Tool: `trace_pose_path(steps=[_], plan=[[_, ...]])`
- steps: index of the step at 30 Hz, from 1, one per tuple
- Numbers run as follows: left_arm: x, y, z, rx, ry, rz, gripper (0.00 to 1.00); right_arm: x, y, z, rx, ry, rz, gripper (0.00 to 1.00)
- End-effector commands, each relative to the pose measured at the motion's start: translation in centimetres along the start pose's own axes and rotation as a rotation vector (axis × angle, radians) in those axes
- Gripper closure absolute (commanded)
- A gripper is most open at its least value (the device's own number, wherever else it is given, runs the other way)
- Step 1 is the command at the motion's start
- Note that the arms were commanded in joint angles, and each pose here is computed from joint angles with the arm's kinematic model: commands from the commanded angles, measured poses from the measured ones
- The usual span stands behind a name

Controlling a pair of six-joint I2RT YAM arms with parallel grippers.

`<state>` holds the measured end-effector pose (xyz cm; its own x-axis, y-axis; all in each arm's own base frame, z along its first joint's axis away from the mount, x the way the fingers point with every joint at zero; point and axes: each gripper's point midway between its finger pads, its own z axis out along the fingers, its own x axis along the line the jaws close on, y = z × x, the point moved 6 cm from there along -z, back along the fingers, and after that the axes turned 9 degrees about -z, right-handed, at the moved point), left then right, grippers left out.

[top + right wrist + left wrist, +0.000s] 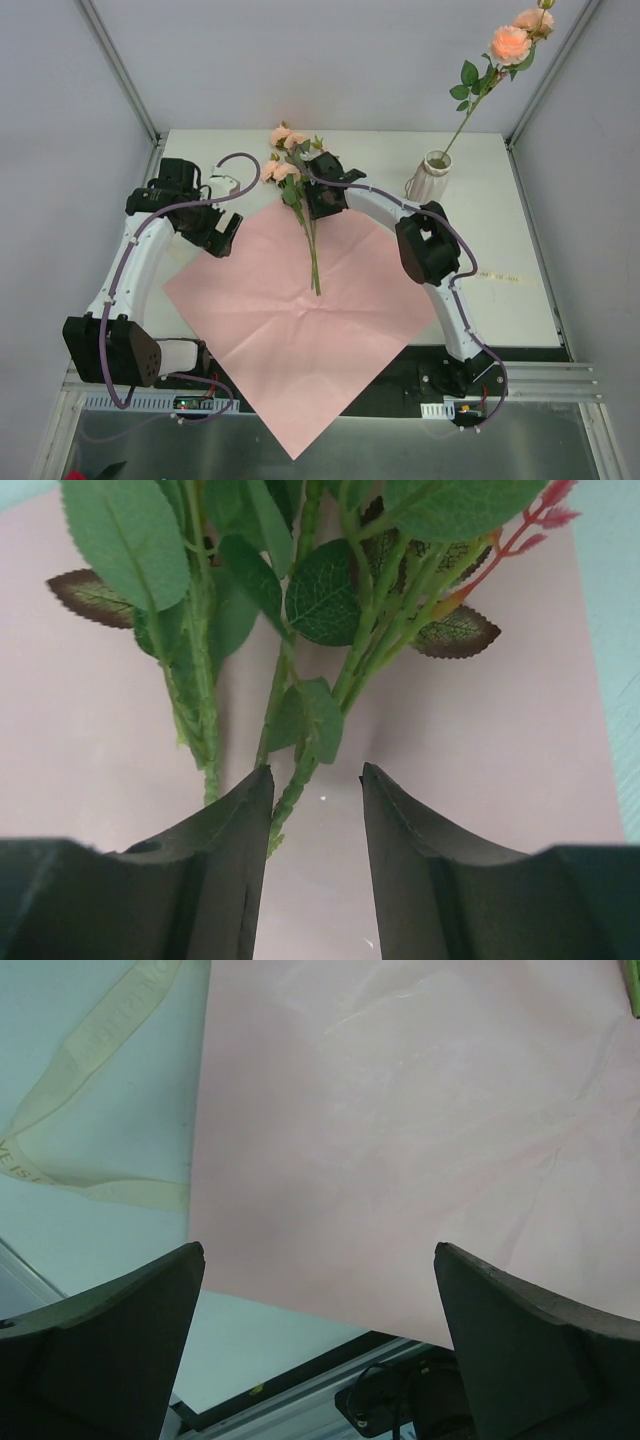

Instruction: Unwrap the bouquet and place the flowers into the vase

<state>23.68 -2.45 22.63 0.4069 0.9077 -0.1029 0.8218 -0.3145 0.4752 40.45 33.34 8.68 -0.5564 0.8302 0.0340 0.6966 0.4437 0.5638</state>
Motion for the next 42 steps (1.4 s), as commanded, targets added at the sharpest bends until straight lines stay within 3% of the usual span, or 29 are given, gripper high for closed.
trace_pose_path(steps=[1, 8, 12, 17, 21, 25, 34, 39, 40, 42], plan=[[0.0, -0.3, 0.1, -0.003, -0.012, 0.015, 0.01, -0.7, 1.1, -0.4, -0.018, -0.013, 0.036, 0.59], [0.1, -0.4, 0.4, 0.001, -0.01, 0.018, 0.01, -0.6, 0.8, -0.6, -0.035, 0.001, 0.045, 0.63], [0.2, -0.5, 0.6, 0.01, 0.0, 0.022, 0.01, -0.5, 0.7, -0.7, -0.046, 0.006, 0.071, 0.79], [0.2, -0.8, 0.6, 0.012, 0.003, 0.025, 0.01, -0.3, 0.7, -0.6, -0.037, 0.006, 0.088, 0.81], [0.2, -0.9, 0.4, 0.008, 0.009, 0.025, 0.01, 0.1, 0.7, -1.5, -0.037, 0.034, 0.1, 0.99], [0.2, -0.8, 0.1, -0.002, 0.015, 0.033, 0.01, -0.3, 2.6, -5.6, -0.175, -0.001, 0.098, 0.99], [0.0, -0.3, -0.4, -0.029, 0.006, 0.025, 0.01, -1.9, 9.0, -21.0, -0.522, -0.047, 0.059, 0.99], [0.0, -0.1, -0.7, -0.041, 0.013, 0.022, 0.01, -3.2, 12.6, -32.0, -0.879, -0.075, -0.048, 0.99], [0.1, 0.0, -0.8, -0.04, 0.022, 0.018, 0.01, -3.6, 12.9, -35.6, -0.989, -0.107, -0.108, 0.99], [0.2, 0.1, -0.9, -0.044, 0.027, 0.018, 0.01, -4.5, 13.9, -38.5, -1.192, -0.148, -0.188, 0.99]])
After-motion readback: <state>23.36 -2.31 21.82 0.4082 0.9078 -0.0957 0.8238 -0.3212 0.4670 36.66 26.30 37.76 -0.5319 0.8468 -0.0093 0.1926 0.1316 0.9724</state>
